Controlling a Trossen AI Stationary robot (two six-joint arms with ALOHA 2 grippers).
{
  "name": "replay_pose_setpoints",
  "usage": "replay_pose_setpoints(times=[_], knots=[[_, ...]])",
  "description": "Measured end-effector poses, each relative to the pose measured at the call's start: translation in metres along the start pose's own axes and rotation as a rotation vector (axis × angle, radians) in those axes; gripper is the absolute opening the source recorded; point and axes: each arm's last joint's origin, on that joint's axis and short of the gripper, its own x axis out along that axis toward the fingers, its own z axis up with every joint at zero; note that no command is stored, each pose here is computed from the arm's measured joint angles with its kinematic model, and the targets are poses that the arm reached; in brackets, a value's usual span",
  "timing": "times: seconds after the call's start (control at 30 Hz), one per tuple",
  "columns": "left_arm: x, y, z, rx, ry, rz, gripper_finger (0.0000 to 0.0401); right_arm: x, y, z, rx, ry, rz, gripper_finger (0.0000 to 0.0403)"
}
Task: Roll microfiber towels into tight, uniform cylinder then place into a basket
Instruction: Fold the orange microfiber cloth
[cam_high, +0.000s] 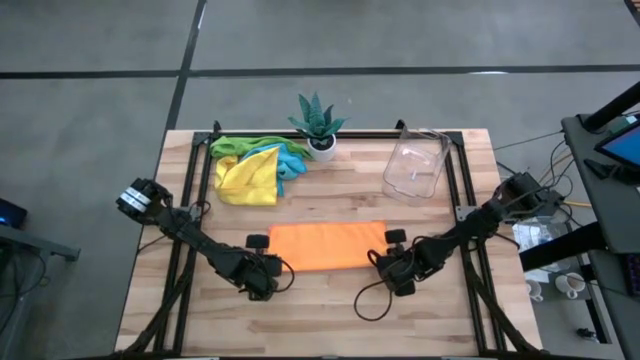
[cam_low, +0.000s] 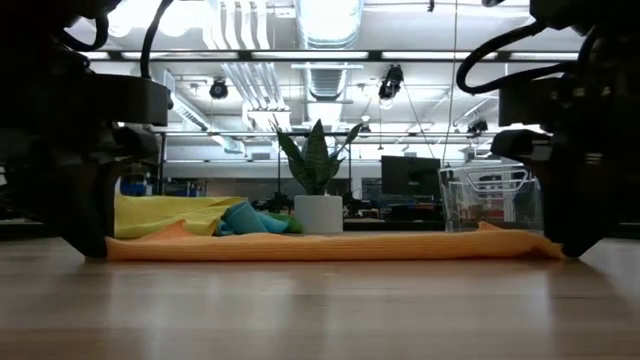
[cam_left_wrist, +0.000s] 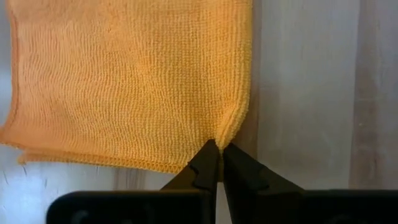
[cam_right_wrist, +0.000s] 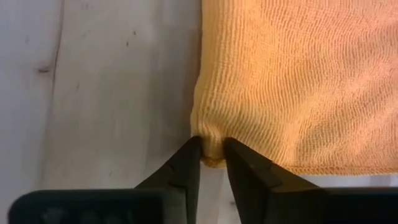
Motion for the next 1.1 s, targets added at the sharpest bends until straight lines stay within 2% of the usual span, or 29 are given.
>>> replay_pose_setpoints(times=[0.13,0.3,0.53,0.77,0.93,1.1], knots=[[-0.001,-0.002,-0.001,-0.011,0.011,-0.027,0.0003,-0.001,0.001,0.0,0.003,0.006,0.046,0.0071],[-0.005,-0.005,-0.003,-0.078,0.035,-0.085,0.0003,-0.004,0.002,0.0,0.014,0.02,0.114,0.0016],[-0.015,-0.016,0.005,-0.098,0.066,-0.209,0.0001,-0.02,0.004,0.0,0.046,-0.001,0.231,0.0009],[-0.047,-0.015,0.022,-0.093,-0.033,-0.284,0.0,-0.049,-0.003,-0.001,0.067,-0.087,0.31,0.0009],[-0.06,0.001,0.021,-0.131,-0.112,-0.227,0.0,-0.062,-0.013,-0.003,0.101,-0.151,0.277,0.0008],[-0.059,0.012,0.012,-0.159,-0.117,-0.148,0.0,-0.057,-0.019,-0.012,0.169,-0.079,0.234,0.0008]])
